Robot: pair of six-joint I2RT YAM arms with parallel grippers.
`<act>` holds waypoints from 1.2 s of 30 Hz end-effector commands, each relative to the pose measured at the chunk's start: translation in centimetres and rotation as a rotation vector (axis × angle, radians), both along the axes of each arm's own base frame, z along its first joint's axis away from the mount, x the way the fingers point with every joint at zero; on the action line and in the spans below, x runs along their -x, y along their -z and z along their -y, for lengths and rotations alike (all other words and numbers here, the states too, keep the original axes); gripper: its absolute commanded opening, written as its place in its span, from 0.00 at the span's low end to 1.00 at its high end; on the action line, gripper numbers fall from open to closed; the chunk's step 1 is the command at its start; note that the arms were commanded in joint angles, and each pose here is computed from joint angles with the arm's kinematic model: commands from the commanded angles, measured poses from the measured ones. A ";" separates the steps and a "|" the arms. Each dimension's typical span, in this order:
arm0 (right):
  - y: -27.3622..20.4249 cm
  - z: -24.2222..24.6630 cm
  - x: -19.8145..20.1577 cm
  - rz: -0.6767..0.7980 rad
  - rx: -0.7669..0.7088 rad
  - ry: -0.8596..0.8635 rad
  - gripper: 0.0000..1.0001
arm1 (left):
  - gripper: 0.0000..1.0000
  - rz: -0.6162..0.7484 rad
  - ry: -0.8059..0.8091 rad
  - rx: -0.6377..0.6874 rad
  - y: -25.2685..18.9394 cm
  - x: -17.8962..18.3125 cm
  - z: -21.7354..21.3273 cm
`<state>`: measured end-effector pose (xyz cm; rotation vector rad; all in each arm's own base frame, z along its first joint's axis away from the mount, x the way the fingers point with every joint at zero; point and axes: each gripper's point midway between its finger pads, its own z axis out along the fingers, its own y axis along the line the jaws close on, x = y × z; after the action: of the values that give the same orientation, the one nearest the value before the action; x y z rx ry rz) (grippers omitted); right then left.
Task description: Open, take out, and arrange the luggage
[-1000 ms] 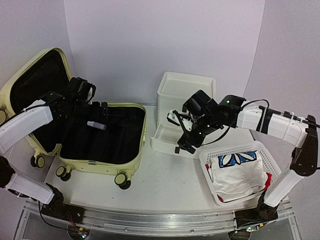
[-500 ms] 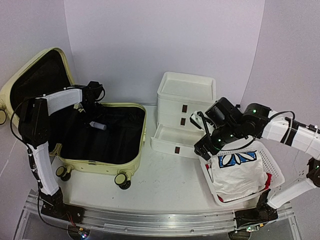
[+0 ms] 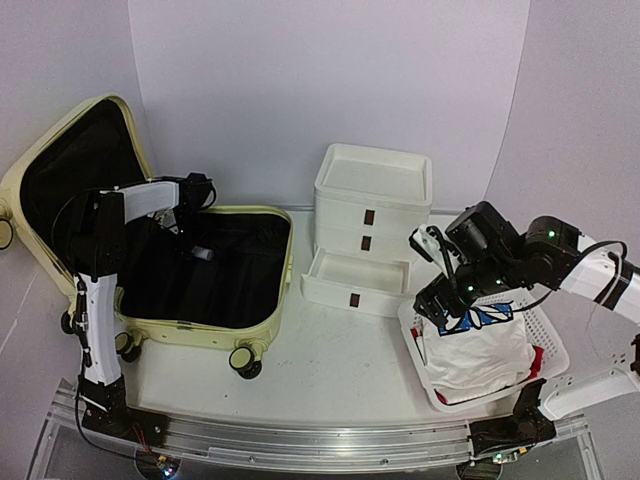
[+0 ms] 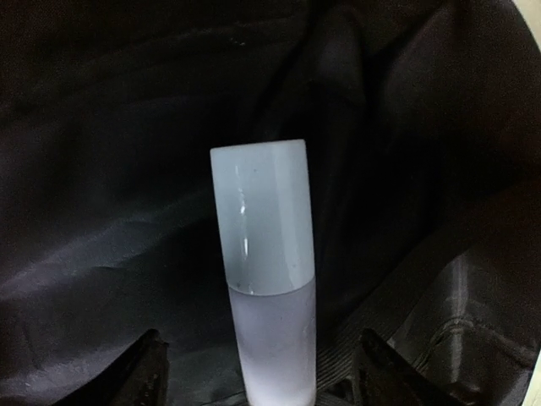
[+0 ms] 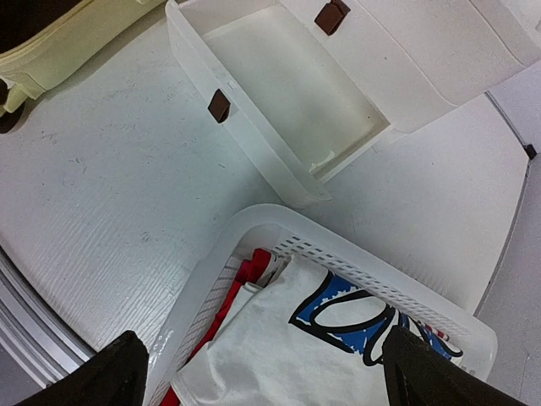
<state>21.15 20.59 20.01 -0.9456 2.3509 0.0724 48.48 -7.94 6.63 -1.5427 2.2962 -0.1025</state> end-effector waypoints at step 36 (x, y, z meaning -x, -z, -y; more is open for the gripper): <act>-3.4 5.5 -0.8 0.180 -0.051 0.284 0.98 | 0.29 1.192 1.632 -0.205 -26.3 10.9 21.7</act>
<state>21.60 17.18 20.96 -0.7545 2.3567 -0.0591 42.67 -21.42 24.46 -0.2201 2.2142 -0.7403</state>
